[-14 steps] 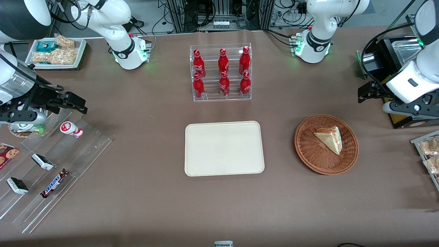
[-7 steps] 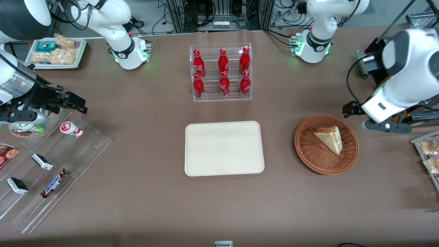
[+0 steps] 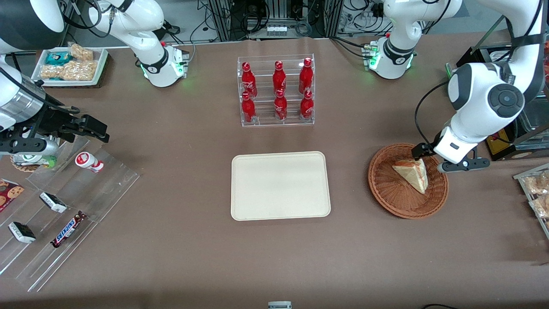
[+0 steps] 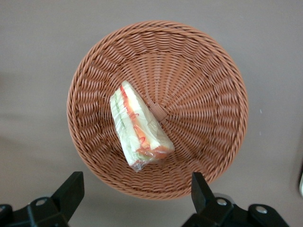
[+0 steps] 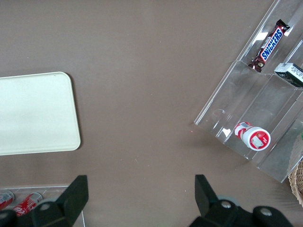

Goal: Place sandwich from basket to tray
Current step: 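Lower the left gripper onto the wrapped sandwich and close on it, then lift the sandwich and carry it over the cream tray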

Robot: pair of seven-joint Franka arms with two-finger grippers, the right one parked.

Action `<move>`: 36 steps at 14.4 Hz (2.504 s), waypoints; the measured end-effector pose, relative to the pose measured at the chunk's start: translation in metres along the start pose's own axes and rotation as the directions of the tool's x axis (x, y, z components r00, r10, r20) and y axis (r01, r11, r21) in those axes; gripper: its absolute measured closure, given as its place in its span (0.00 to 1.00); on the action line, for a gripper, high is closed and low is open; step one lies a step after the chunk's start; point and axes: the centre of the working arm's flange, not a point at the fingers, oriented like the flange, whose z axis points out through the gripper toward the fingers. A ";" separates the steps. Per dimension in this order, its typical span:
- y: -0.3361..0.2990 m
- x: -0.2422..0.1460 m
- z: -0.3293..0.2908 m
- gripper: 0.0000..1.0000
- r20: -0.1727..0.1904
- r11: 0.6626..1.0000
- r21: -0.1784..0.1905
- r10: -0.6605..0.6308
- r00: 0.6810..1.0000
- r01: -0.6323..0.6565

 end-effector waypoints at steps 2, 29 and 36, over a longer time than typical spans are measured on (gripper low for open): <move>-0.001 -0.006 0.015 0.00 -0.009 0.983 -0.006 -0.183 0.983 0.183; 0.101 0.028 -0.002 0.85 0.042 0.926 0.013 -0.377 0.925 0.377; 0.273 -0.008 0.018 0.86 -0.032 0.997 -0.070 -0.030 0.999 0.028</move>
